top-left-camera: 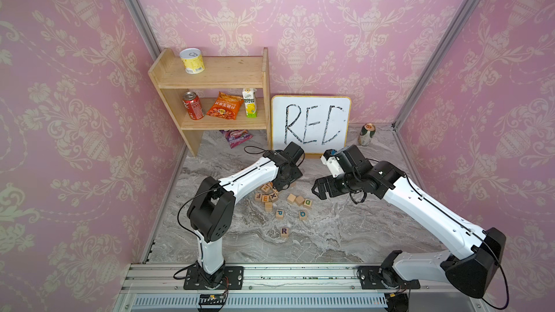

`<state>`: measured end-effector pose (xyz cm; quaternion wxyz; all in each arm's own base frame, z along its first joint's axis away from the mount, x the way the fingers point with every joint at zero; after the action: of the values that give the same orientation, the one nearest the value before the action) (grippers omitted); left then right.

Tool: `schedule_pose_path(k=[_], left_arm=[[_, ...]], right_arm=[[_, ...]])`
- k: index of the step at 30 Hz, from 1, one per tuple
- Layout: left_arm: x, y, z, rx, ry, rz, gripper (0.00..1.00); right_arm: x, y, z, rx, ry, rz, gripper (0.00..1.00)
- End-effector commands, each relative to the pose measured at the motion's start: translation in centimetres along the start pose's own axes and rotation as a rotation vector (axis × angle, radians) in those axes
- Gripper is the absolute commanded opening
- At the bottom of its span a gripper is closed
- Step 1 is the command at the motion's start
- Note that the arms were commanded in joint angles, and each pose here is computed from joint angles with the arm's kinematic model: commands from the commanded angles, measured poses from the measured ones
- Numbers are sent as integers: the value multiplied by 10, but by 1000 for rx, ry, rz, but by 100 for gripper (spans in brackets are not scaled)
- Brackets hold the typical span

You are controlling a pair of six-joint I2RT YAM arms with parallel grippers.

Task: Assemble the uppercase word "red" with letter blocks
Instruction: Pick up the letter block from the center of the board.

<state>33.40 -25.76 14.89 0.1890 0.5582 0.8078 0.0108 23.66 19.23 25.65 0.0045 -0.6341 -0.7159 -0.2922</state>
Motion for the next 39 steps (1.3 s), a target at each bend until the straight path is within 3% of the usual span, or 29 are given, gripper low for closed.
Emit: schedule_pose_path(k=[1,7,16,26,39], left_arm=[[-5,5,7,20,14,-11,70],[-10,15,24,29,31,-2,55],[-8,26,45,55,70,13,62],[-6,27,66,96,69,24,61],[-3,22,84,135,86,50,48]], right_arm=[[5,9,-3,-16,29,-15,100],[-3,11,-1,-9,27,-10,100],[-13,20,3,3,35,16,100],[-19,28,11,13,36,38,100],[-23,32,14,21,25,48,100]])
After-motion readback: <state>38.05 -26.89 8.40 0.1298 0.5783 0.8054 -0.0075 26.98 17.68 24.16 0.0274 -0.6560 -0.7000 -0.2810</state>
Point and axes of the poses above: each gripper's point midway between its finger pads, its own z axis out along the fingers, its own x axis along the line the jaws close on, y = z × x, the point moved 5 cm from there along -z, back along the fingers, and after that the axes turned 12 degrees about z, right-handed, at the moved point
